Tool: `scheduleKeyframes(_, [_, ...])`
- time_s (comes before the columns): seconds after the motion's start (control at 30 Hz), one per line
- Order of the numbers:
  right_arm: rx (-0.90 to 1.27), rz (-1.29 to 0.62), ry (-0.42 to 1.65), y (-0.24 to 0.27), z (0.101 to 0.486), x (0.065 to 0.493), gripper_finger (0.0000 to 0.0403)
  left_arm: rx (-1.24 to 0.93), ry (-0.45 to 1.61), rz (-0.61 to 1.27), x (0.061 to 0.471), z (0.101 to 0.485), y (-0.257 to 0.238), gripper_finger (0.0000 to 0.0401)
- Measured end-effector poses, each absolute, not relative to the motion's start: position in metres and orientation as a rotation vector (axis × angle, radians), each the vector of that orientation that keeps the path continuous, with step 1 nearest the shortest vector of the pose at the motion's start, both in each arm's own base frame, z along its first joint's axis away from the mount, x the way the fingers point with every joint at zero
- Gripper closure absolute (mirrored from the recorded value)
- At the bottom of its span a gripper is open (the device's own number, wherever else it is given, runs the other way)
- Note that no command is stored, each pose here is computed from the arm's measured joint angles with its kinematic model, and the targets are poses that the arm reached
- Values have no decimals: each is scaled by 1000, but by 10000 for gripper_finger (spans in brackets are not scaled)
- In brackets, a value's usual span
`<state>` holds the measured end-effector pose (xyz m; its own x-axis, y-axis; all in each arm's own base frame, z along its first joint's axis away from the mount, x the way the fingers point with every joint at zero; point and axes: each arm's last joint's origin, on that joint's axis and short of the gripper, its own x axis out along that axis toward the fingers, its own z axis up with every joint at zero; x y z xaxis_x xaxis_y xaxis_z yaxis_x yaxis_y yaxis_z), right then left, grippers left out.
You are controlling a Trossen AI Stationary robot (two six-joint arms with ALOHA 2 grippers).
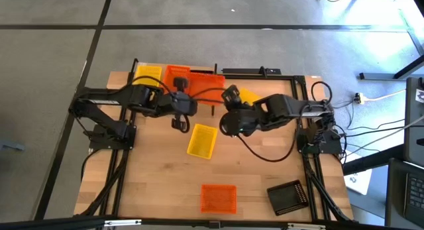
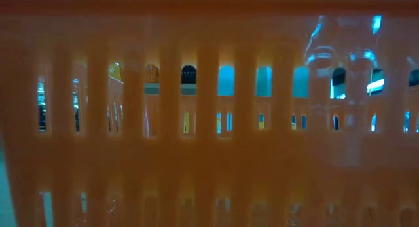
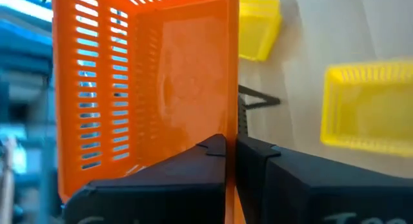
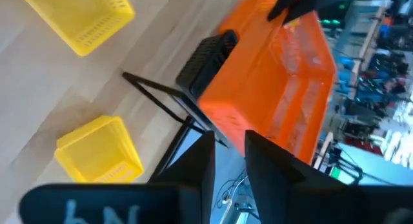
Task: Stack baskets on shelf by color
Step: Stack the top orange basket on top of the orange basket on the shelf
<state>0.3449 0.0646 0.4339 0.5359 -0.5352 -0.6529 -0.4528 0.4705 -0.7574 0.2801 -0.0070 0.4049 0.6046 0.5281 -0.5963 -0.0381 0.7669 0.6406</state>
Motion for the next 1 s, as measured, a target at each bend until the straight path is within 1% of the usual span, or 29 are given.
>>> scheduleKeyframes(0.07, [-1121,-82,1057,64,439,339,317,548,846,416,275,412,-6,401])
scheduleKeyframes(0.17, [-1064,-126,1031,62,446,331,317,394,788,559,266,425,-3,401])
scheduleKeyframes(0.3, [-1026,-171,1008,59,454,322,317,84,696,719,259,434,6,401])
scheduleKeyframes(0.47, [-1007,-254,992,57,459,318,317,-299,567,914,255,432,23,401])
scheduleKeyframes(0.57, [-1001,-293,989,56,460,317,317,-433,544,1019,251,428,35,401])
scheduleKeyframes(0.63, [-1000,-293,988,56,460,317,317,-523,532,1055,249,426,43,401])
scheduleKeyframes(0.87, [-998,-293,987,56,460,317,317,-637,557,1094,249,421,66,401])
scheduleKeyframes(1.0, [-998,-293,987,56,460,317,317,-652,588,1115,258,413,75,401])
